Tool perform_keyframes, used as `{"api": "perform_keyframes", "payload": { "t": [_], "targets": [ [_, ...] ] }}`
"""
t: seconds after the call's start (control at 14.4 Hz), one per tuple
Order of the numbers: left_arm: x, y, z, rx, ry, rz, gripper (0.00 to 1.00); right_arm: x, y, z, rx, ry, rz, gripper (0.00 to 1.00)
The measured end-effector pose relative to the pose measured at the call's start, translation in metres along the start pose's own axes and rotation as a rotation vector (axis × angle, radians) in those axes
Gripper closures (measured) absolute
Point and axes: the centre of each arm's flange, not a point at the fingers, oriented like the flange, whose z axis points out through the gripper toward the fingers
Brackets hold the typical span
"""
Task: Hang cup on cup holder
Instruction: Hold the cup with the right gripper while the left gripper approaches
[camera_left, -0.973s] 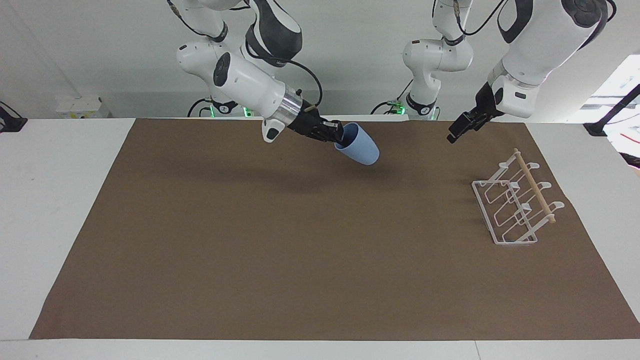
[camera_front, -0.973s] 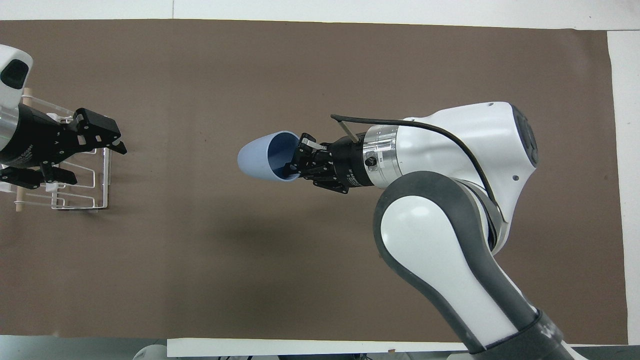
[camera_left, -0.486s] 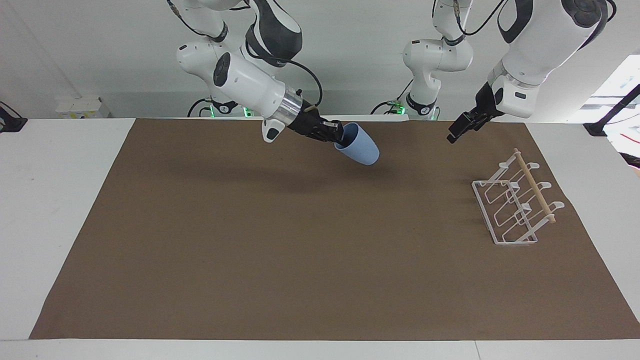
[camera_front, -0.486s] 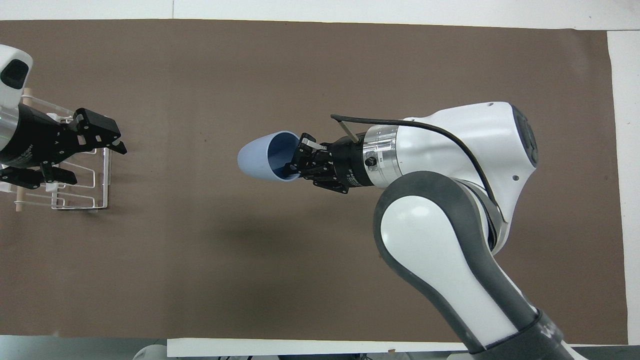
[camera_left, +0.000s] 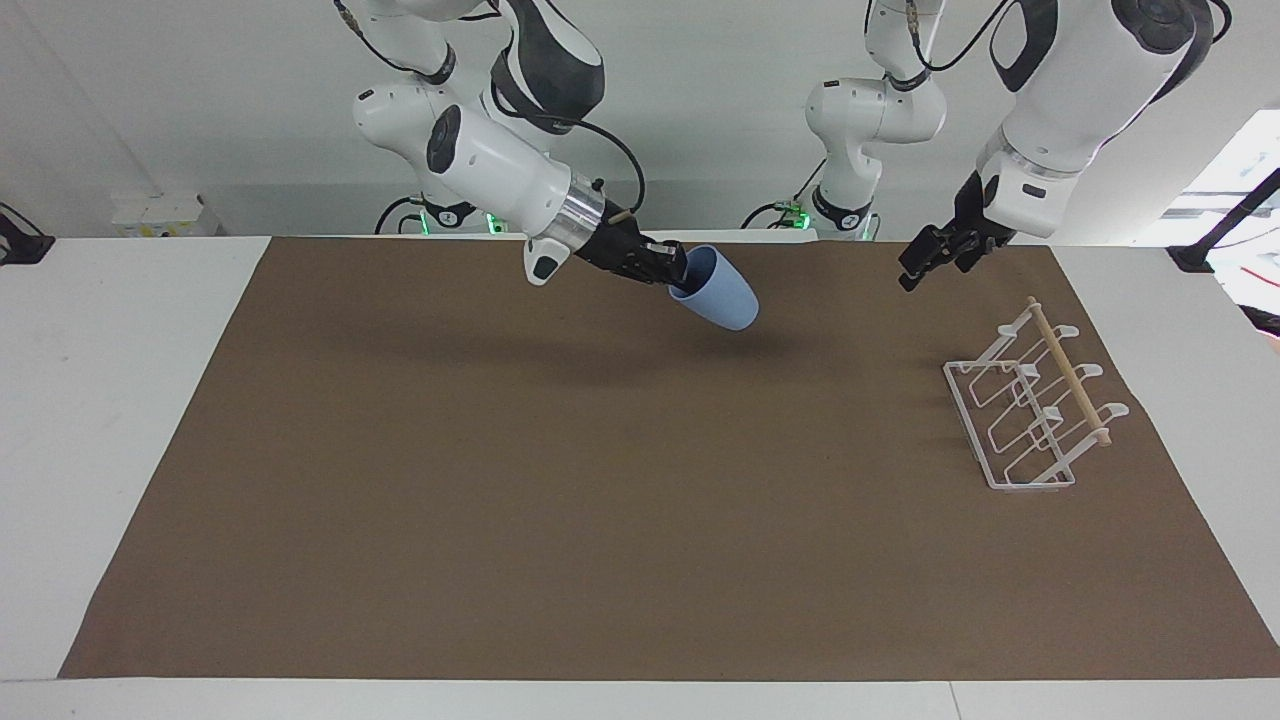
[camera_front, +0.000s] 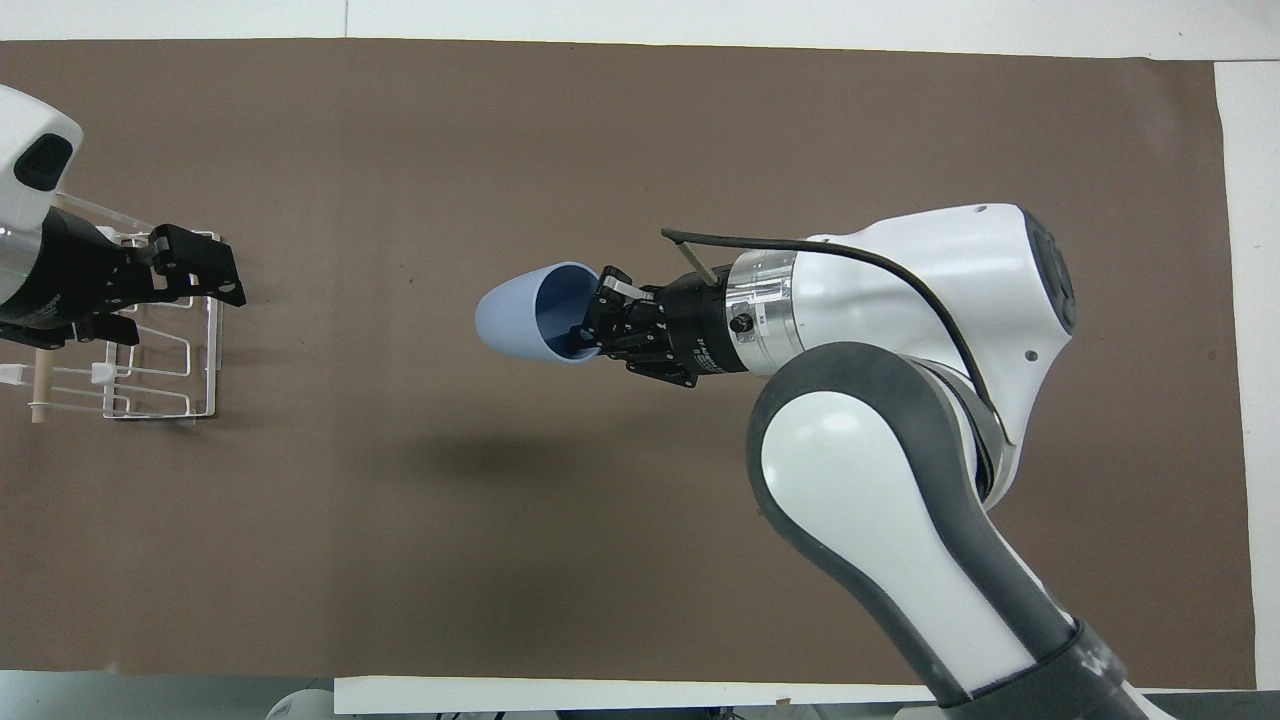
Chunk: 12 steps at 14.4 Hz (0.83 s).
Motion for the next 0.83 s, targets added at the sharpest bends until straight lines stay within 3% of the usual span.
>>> {"api": "perform_keyframes", "payload": {
  "t": [0.28,0.56,0.69,0.83],
  "targets": [
    [-0.002,-0.002,0.001,0.008,0.010,0.034,0.00,0.000,0.000,0.000,0.000,0.000,0.000,0.95],
    [0.000,0.016,-0.006,-0.138,0.032,-0.332,0.00,0.000,0.000,0.000,0.000,0.000,0.000,0.95],
    [-0.001,0.026,-0.009,-0.211,-0.003,-0.562,0.00,0.000,0.000,0.000,0.000,0.000,0.000,0.95],
    [-0.004,0.035,-0.011,-0.274,-0.081,-0.805,0.00,0.000,0.000,0.000,0.000,0.000,0.000,0.95]
  ]
}}
